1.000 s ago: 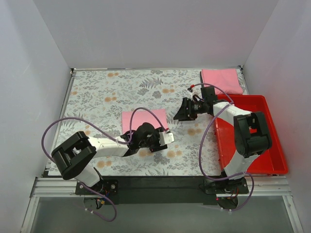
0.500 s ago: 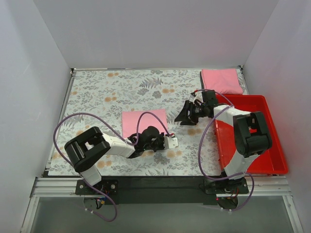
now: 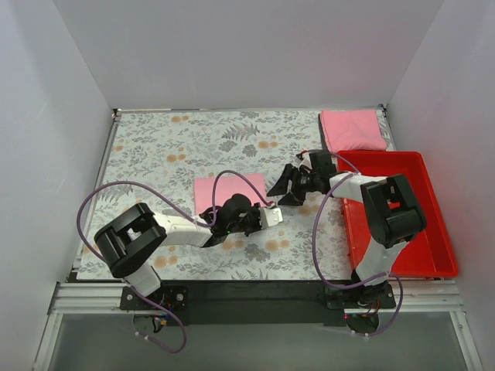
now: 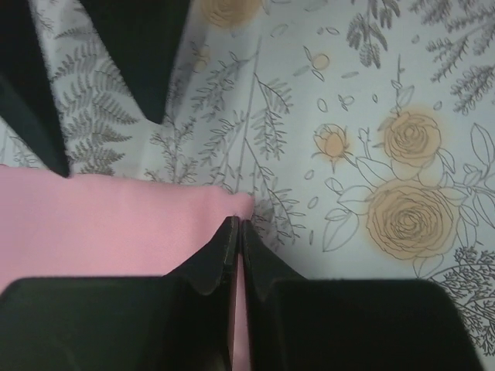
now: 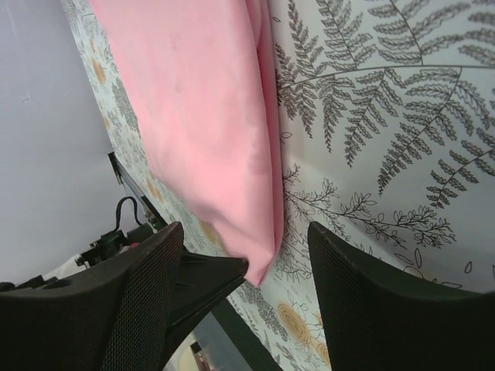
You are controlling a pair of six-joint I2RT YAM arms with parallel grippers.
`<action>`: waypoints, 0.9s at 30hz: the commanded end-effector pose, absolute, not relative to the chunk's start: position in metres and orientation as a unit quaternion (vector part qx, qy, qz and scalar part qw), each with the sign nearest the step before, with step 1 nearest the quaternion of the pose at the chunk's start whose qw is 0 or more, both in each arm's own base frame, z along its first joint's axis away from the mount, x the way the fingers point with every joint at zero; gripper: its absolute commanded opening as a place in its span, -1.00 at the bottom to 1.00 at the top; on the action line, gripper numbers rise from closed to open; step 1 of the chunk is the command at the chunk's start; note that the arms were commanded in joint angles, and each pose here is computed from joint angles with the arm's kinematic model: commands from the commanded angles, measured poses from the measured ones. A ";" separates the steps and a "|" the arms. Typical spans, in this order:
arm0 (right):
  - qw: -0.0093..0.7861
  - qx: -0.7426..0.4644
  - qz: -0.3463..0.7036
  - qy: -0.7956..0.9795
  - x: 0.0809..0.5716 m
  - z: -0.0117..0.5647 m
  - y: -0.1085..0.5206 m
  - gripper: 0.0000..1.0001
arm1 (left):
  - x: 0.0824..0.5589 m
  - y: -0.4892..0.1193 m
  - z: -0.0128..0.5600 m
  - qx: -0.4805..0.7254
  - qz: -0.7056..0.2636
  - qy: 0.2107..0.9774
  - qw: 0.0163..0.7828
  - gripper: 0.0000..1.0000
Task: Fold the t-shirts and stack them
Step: Neatly place the folded tshirt to the corner
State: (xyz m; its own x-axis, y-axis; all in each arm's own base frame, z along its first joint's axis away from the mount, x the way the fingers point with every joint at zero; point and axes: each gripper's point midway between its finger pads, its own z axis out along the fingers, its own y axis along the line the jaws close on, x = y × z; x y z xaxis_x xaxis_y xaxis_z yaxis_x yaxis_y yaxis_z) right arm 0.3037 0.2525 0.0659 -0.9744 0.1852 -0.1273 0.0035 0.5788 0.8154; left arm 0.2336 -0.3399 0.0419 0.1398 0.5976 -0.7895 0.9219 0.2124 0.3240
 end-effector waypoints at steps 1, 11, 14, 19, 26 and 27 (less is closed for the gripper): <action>0.096 0.080 0.460 0.879 0.307 0.061 0.258 0.45 | 0.250 -0.352 0.092 0.566 -0.201 0.624 0.500 -1.00; 0.054 0.123 0.470 0.872 0.291 0.045 0.284 0.32 | 0.259 -0.355 0.111 0.547 -0.207 0.625 0.517 -1.00; 0.055 0.126 0.478 0.868 0.299 0.043 0.297 0.21 | 0.261 -0.356 0.111 0.547 -0.207 0.626 0.516 -1.00; 0.076 0.138 0.480 0.863 0.323 0.037 0.310 0.11 | 0.264 -0.355 0.114 0.544 -0.205 0.624 0.521 -1.00; 0.088 0.167 0.483 0.855 0.338 0.025 0.319 -0.07 | 0.263 -0.354 0.112 0.541 -0.209 0.627 0.520 -1.00; 0.088 0.170 0.482 0.855 0.338 0.023 0.320 -0.09 | 0.264 -0.355 0.113 0.541 -0.209 0.626 0.522 -1.00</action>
State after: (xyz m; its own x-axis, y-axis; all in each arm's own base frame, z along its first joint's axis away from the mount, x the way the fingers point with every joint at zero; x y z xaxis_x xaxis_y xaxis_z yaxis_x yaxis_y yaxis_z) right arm 0.3217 0.3174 0.0324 -0.9499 0.3090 0.0470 0.1944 0.4663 0.8630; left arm 0.2562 -0.3464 0.0802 0.0888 0.5263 -0.8457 0.9085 0.3053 0.2854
